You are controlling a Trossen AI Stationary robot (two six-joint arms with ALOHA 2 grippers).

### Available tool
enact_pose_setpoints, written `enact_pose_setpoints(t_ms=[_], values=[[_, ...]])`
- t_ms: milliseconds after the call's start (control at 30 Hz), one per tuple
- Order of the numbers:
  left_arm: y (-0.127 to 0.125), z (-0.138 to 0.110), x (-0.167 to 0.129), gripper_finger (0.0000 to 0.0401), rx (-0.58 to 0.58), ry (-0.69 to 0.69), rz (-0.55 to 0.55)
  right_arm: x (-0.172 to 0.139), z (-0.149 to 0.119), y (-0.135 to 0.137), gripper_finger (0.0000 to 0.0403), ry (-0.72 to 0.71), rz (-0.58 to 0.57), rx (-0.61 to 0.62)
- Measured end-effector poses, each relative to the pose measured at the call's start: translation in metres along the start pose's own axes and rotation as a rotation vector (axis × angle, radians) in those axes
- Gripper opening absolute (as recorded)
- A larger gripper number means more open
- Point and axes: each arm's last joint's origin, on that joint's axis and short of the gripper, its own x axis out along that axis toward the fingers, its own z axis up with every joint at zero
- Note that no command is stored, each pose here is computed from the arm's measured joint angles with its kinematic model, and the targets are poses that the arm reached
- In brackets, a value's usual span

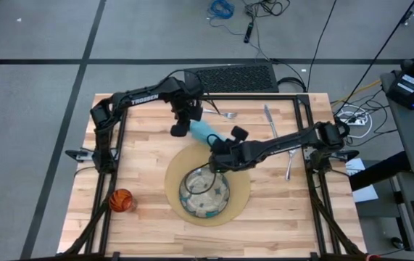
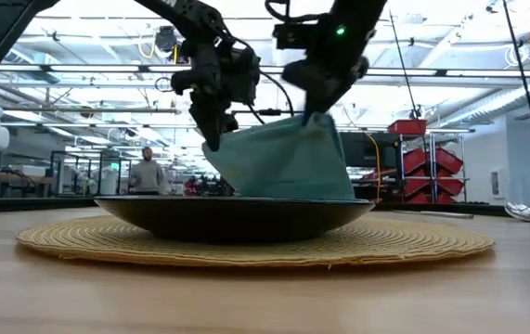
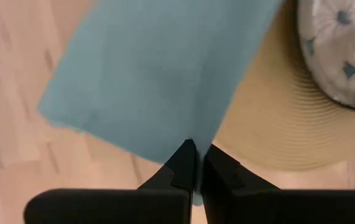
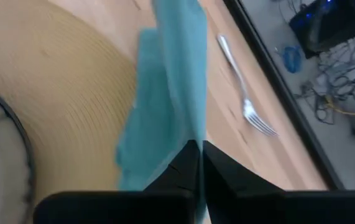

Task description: Set table place

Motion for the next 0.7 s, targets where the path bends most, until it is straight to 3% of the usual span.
enact_pose_setpoints(t_ms=[200, 433, 600, 700], values=[[-0.009, 0.013, -0.006, 0.0, 0.064, -0.059, 0.06, -0.016, 0.001, -0.03, 0.0, -0.02, -0.11, -0.045], [-0.032, 0.023, -0.075, 0.0, 0.112, -0.222, 0.212, -0.034, 0.014, -0.086, 0.0, -0.074, -0.153, -0.021], [-0.059, 0.02, -0.132, 0.0, 0.14, -0.359, 0.328, -0.049, 0.024, -0.123, 0.0, -0.153, -0.086, -0.008], [-0.069, 0.016, -0.148, 0.0, 0.096, -0.411, 0.346, -0.053, 0.027, -0.134, 0.0, -0.175, 0.049, 0.044]])
